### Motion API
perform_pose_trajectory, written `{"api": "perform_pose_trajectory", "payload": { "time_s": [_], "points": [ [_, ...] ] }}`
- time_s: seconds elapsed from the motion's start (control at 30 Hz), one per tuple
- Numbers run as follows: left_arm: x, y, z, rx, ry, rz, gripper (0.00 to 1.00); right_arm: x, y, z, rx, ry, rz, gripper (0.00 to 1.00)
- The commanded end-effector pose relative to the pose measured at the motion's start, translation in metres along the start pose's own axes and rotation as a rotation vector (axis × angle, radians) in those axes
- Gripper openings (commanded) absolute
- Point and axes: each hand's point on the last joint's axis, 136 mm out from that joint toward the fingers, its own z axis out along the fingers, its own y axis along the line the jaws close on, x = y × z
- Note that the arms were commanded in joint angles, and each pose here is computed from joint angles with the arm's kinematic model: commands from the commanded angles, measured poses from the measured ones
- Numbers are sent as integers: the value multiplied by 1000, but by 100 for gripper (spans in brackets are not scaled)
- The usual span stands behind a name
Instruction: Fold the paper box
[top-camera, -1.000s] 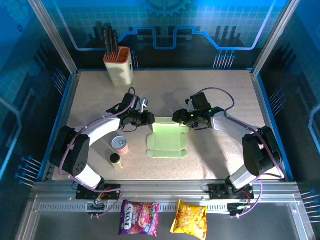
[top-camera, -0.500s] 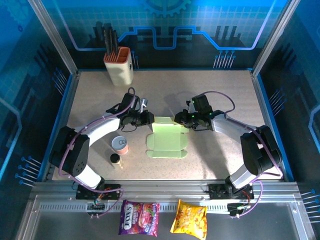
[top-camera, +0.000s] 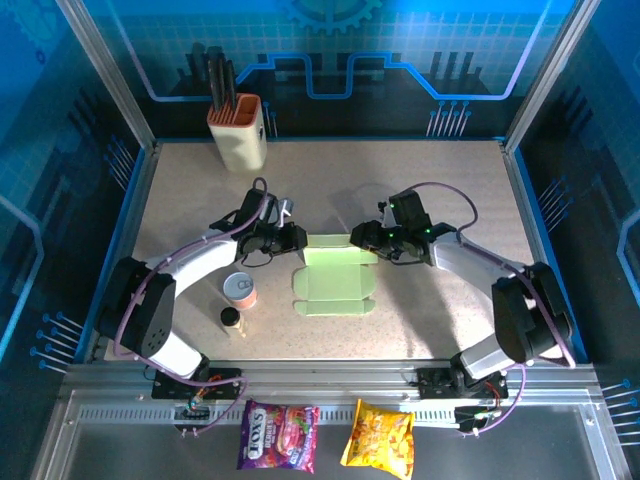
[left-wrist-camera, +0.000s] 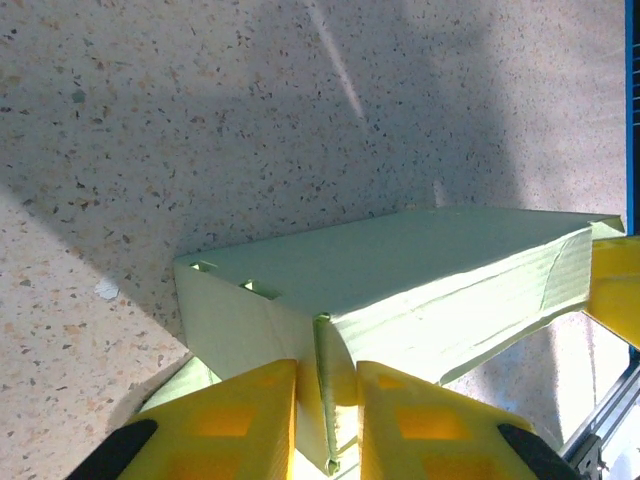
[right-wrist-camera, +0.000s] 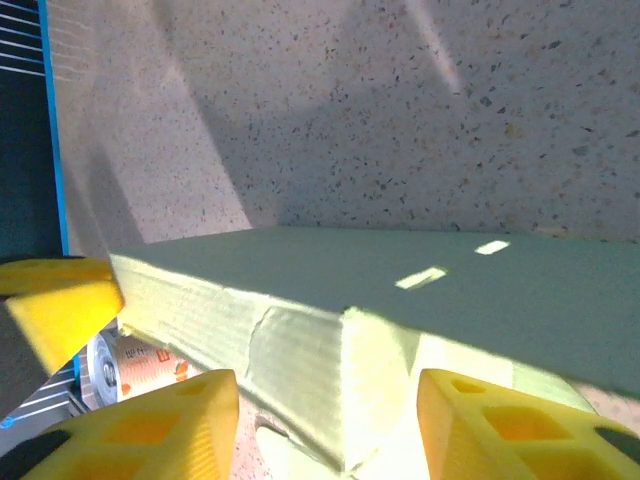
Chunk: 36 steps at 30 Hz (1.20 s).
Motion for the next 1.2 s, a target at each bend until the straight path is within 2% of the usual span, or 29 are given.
{"api": "perform_pose_trajectory", "payload": {
  "time_s": [0.0, 0.23, 0.47, 0.8, 1.17],
  "points": [
    [11, 18, -2, -53, 12, -55, 21, 5, -16, -19, 58, -37, -15, 54],
    [7, 23, -8, -34, -21, -94, 21, 14, -32, -36, 93, -109, -30, 57],
    [4, 25, -10, -27, -32, -111, 21, 22, -46, -19, 61, -120, -31, 58],
    [4, 26, -11, -32, -24, -102, 21, -1, -48, 6, 32, -207, -28, 63],
    [5, 26, -11, -35, -19, -102, 21, -9, -60, 23, 31, -252, 12, 64]
  ]
}}
